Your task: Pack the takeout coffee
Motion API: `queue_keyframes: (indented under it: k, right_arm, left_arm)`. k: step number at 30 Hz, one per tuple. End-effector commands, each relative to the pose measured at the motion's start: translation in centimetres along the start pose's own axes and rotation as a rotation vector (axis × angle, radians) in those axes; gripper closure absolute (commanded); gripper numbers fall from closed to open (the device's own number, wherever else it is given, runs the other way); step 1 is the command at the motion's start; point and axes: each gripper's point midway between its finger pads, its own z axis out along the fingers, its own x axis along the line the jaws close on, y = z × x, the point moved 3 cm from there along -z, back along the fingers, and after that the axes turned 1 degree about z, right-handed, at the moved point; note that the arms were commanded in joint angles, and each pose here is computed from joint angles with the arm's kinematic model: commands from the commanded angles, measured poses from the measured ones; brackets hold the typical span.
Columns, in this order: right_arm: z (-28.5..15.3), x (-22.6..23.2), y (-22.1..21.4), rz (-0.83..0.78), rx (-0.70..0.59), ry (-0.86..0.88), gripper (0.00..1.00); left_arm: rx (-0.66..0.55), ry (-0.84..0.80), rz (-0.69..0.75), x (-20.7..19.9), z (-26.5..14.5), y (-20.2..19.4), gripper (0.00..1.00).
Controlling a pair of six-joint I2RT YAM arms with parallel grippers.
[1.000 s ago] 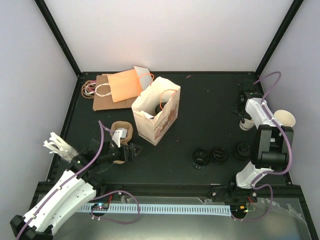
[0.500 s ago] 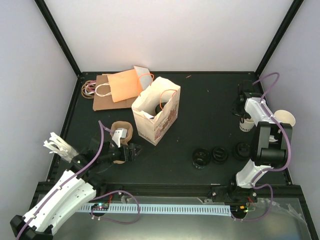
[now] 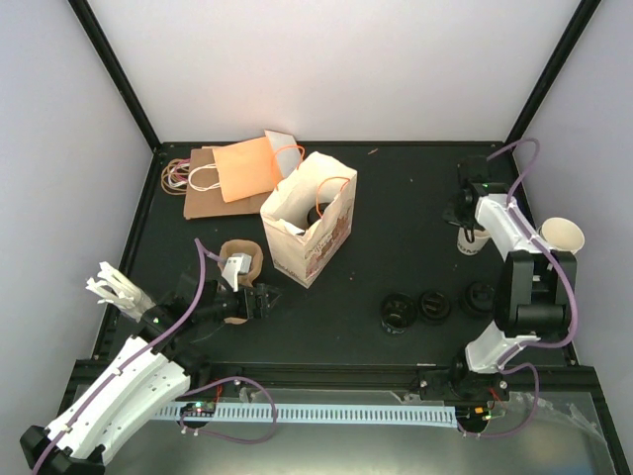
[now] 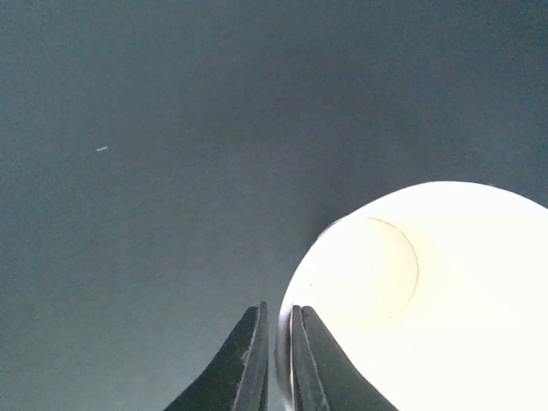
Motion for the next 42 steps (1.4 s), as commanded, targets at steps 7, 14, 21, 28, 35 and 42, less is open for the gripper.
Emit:
queue_keyframes:
  k: [7, 14, 21, 28, 35, 42]
  right_arm:
    - [-7.0, 7.3, -5.3, -0.262, -0.014, 0.216, 0.91]
    - [-11.0, 10.6, -10.4, -0.435, 0.032, 0.354, 0.91]
    - [-14.3, 12.0, -13.4, -0.568, 0.052, 0.43, 0.91]
    - [-15.6, 11.9, -16.3, -0.637, 0.095, 0.458, 0.92]
    - [-16.2, 12.6, -18.1, -0.701, 0.115, 0.482, 0.91]
    - [-15.8, 12.3, -16.9, -0.668, 0.042, 0.42, 0.9]
  left_arm:
    - [-0.016, -0.028, 0.012, -0.7, -0.1, 0.5, 0.01]
    - [-0.015, -0.025, 0.006, -0.7, -0.2, 0.5, 0.01]
    - [-0.014, -0.029, 0.002, -0.8, -0.2, 0.6, 0.01]
    - [-0.018, -0.027, -0.002, -0.9, -0.3, 0.7, 0.01]
    - [-0.012, -0.025, -0.004, -1.0, -0.1, 0.9, 0.01]
    - [-0.001, -0.019, -0.004, -1.1, -0.1, 1.1, 0.01]
